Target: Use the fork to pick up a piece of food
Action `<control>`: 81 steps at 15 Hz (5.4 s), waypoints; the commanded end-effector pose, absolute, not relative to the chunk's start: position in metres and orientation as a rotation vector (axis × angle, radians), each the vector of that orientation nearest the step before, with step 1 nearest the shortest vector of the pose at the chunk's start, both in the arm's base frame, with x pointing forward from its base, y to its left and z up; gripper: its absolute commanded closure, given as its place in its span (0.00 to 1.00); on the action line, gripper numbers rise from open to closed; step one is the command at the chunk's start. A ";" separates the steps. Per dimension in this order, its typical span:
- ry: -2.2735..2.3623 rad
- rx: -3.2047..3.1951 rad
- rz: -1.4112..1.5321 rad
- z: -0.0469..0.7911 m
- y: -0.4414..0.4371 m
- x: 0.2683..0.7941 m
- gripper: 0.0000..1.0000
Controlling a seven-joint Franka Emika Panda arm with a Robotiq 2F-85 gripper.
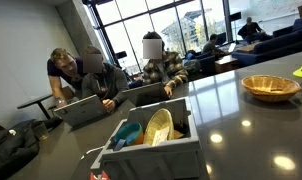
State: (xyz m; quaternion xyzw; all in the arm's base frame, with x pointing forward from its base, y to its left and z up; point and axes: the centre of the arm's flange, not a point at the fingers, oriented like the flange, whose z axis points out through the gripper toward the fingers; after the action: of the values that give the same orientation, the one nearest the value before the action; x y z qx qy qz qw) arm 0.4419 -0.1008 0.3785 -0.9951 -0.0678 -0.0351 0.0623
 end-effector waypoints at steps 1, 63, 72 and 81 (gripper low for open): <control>-0.186 -2.967 -0.153 0.360 -0.107 0.442 0.00; -0.259 -3.110 -0.292 0.336 -0.139 0.462 0.99; -0.165 -3.008 -0.616 0.410 -0.107 0.455 0.99; 0.336 -2.588 -0.866 0.411 -0.062 0.452 0.99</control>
State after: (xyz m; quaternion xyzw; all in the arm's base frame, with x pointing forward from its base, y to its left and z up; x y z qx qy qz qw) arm 0.4636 -0.0704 0.4164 -0.9470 0.0778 -0.2668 0.1608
